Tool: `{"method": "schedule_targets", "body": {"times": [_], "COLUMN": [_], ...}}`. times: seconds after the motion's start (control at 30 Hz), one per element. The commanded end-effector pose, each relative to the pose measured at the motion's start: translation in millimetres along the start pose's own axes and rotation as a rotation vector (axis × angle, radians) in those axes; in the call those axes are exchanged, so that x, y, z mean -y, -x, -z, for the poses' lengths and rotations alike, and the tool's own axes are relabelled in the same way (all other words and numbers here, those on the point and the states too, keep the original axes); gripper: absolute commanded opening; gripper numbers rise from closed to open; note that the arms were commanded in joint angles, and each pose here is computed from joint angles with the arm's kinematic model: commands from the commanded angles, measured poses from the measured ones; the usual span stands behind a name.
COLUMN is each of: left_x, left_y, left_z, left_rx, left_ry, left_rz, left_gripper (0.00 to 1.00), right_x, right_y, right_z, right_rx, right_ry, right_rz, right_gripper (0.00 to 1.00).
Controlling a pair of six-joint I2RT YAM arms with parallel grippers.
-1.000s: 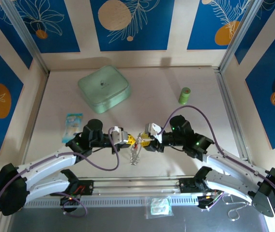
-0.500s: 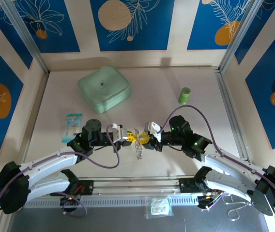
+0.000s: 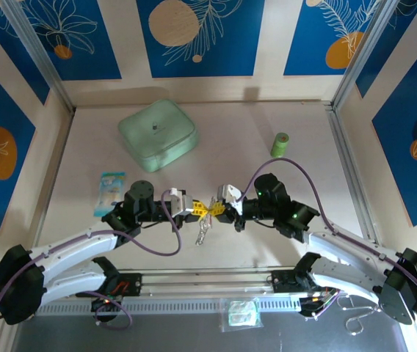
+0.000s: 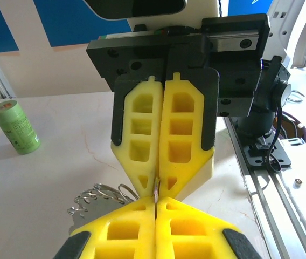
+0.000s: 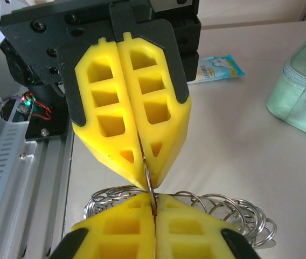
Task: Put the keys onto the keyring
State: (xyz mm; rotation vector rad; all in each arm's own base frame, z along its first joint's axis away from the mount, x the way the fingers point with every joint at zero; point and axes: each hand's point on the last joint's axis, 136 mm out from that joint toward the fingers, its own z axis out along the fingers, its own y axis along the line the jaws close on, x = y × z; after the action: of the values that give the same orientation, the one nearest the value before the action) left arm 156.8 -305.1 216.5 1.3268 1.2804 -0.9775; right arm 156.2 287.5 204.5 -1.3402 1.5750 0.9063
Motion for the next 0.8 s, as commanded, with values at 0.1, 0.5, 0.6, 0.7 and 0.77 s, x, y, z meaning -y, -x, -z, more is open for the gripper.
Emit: {"method": "schedule_targets", "body": {"times": [0.1,0.5,0.6,0.7,0.77], "left_x": [4,1,2,2,3], "left_y": [8,2,1,2,1], "left_z": [4,4,4,4,5], "left_rx": [-0.012,-0.102,-0.115,-0.114,-0.116], "left_ry": [-0.008,-0.015,-0.023,-0.028,-0.027], "left_rz": [-0.066,-0.085,-0.086,-0.084,-0.083], "left_gripper": [0.14,0.17,0.16,0.08,0.03], "right_x": [-7,-11,-12,-14,-15], "right_y": [19,3,9,13,14], "right_z": [7,0,-2,-6,-8], "right_rx": [-0.022,-0.311,-0.306,-0.306,-0.304], "right_ry": [0.047,0.109,0.122,0.142,0.150], "right_rz": [0.055,0.132,0.156,0.168,0.169], "right_gripper": [0.00,0.00,0.00,0.00,0.00]}}
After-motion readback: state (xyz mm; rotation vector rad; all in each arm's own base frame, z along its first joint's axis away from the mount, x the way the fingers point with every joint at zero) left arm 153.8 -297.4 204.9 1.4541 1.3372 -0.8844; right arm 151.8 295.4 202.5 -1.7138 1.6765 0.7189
